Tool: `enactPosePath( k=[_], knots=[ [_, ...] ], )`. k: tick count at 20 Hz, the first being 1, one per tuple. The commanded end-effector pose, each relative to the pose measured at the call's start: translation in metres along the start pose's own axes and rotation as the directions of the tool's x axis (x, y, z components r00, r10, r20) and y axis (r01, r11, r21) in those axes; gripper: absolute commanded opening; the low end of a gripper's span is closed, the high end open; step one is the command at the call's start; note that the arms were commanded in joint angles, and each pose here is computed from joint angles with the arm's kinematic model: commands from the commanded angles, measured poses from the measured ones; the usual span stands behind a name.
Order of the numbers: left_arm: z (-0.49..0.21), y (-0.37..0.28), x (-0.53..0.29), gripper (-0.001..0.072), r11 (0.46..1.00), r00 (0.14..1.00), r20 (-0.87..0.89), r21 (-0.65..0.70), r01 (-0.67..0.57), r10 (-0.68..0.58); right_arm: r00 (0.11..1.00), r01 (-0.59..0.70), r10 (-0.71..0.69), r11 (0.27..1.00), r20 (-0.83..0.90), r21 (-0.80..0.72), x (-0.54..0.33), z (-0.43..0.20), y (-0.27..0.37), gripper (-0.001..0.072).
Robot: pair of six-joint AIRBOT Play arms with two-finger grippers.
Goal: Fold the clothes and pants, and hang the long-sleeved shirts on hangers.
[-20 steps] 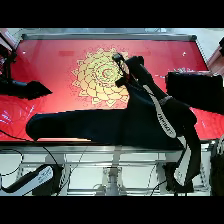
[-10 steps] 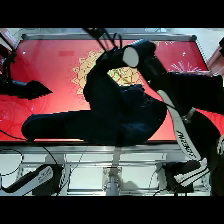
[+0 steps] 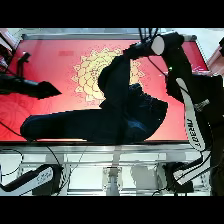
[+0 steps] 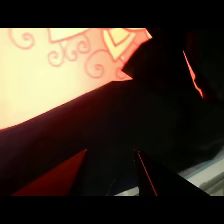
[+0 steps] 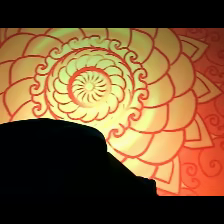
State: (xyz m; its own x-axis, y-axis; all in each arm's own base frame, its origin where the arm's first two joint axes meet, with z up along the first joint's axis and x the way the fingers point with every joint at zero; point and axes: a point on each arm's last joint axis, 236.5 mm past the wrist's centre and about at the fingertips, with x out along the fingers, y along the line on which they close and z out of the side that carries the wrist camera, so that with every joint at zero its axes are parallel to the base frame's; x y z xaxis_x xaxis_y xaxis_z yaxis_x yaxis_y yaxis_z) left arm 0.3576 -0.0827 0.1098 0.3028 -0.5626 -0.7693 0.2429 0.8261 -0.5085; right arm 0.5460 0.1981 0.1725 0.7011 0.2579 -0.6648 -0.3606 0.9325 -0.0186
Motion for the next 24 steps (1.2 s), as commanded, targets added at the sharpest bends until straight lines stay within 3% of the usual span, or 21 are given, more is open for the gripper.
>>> enactPosePath(
  k=[1, 4, 5, 6, 12, 24],
  knots=[
    [0.026, -0.04, 0.052, 0.0374, 0.993, 0.998, 0.051, 0.119, 0.016, -0.023, 0.999, 0.049, -0.048, 0.997, -0.026, 0.067, 0.003, -0.008, -0.033, 0.0027],
    [0.058, -0.073, 0.119, 0.0395, 0.964, 0.987, 0.159, 0.263, -0.024, -0.019, 0.997, 0.039, -0.038, 0.999, -0.061, 0.017, 0.003, -0.016, -0.028, 0.0027],
    [0.064, -0.077, 0.142, 0.0474, 0.951, 0.983, 0.183, 0.305, -0.059, 0.002, 0.997, 0.036, -0.035, 0.999, -0.072, 0.016, 0.003, -0.019, -0.027, 0.0028],
    [0.065, -0.079, 0.162, 0.0495, 0.942, 0.981, 0.194, 0.326, -0.076, 0.012, 0.996, 0.035, -0.034, 0.999, -0.083, 0.012, 0.003, -0.022, -0.026, 0.0028],
    [0.033, -0.056, 0.241, 0.0498, 0.962, 0.997, 0.058, 0.265, -0.058, 0.044, 0.995, 0.027, -0.028, 0.999, -0.1, -0.017, 0.002, -0.026, -0.025, 0.0028],
    [0.004, -0.015, 0.266, 0.0497, 0.974, 0.989, -0.061, 0.194, -0.118, 0.132, 0.995, 0.0, -0.002, 1.0, -0.099, -0.021, 0.002, -0.025, -0.017, 0.0028]
  ],
)
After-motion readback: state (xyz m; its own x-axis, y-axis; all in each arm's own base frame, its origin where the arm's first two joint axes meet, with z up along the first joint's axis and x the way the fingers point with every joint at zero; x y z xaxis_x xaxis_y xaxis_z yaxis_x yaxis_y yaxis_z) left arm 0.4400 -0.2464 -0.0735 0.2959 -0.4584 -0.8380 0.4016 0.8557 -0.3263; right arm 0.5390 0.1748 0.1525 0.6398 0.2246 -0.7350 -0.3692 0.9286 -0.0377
